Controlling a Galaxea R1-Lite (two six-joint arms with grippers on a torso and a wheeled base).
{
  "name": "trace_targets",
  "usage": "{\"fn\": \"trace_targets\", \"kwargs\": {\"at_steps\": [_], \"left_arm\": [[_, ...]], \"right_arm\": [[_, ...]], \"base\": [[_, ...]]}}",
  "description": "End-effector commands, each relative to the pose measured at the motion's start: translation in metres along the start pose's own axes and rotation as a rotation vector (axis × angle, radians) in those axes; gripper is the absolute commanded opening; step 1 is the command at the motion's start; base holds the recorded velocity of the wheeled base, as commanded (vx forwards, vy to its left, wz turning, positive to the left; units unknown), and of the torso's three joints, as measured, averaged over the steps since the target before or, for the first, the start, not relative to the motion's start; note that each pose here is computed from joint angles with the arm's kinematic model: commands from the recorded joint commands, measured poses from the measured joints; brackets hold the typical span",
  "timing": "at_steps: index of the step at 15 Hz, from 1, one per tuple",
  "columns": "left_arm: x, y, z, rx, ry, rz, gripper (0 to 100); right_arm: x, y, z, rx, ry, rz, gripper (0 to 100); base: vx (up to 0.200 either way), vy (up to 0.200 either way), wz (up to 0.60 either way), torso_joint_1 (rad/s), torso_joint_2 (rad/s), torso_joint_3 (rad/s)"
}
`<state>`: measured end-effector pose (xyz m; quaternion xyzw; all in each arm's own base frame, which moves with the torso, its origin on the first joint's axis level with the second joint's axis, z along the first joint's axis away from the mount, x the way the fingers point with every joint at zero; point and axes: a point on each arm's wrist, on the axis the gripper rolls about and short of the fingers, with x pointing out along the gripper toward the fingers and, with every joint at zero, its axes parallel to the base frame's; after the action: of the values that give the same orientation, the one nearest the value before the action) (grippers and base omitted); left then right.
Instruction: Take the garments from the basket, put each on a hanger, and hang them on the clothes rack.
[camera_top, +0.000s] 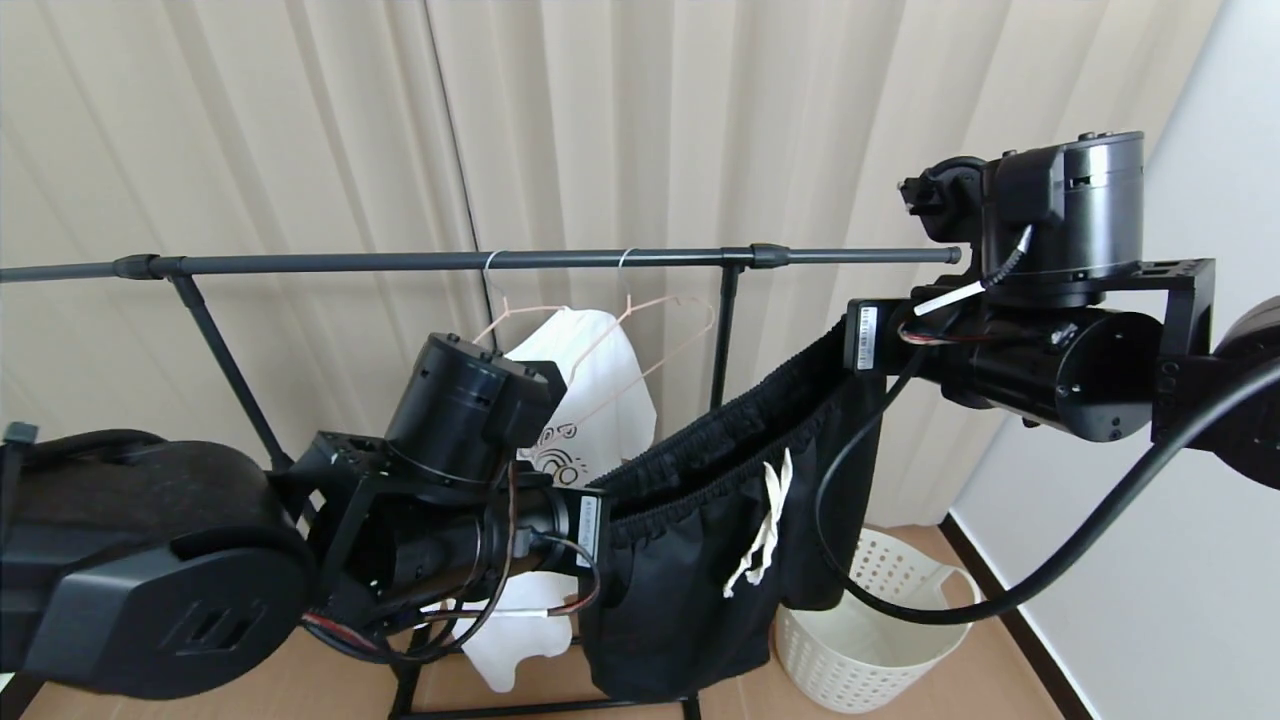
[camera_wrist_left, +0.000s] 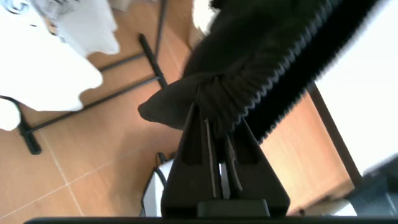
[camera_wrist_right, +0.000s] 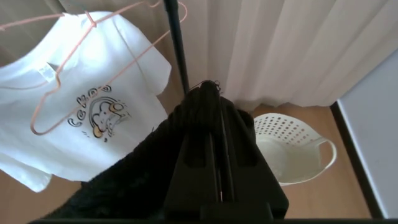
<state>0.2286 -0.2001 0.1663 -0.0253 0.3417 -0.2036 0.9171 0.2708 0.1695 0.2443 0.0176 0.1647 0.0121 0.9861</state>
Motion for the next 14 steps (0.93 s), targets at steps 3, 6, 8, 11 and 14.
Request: {"fn": "trace_targets", "kwargs": {"at_steps": [3, 6, 8, 11, 14], "left_arm": [[0.024, 0.004, 0.004, -0.009, 0.015, 0.051, 0], [0.024, 0.01, 0.006, -0.008, 0.01, 0.067, 0], [0.023, 0.011, 0.005, -0.01, 0.013, 0.07, 100], [0.019, 0.014, 0.009, -0.019, -0.004, 0.075, 100], [0.016, 0.022, 0.013, -0.034, -0.021, 0.09, 100]], "right_arm": [[-0.009, -0.005, 0.001, 0.0, -0.009, 0.005, 0], [-0.009, -0.005, -0.001, -0.006, -0.001, 0.003, 0], [-0.008, -0.005, -0.002, -0.013, 0.001, 0.002, 0], [-0.008, -0.005, -0.003, -0.014, 0.003, 0.0, 0], [-0.008, -0.005, -0.003, -0.013, 0.002, 0.0, 0]], "base": [[0.0, 0.0, 0.0, 0.0, 0.0, 0.0], [0.0, 0.0, 0.0, 0.0, 0.0, 0.0], [0.0, 0.0, 0.0, 0.0, 0.0, 0.0], [0.0, 0.0, 0.0, 0.0, 0.0, 0.0], [0.0, 0.0, 0.0, 0.0, 0.0, 0.0]]}}
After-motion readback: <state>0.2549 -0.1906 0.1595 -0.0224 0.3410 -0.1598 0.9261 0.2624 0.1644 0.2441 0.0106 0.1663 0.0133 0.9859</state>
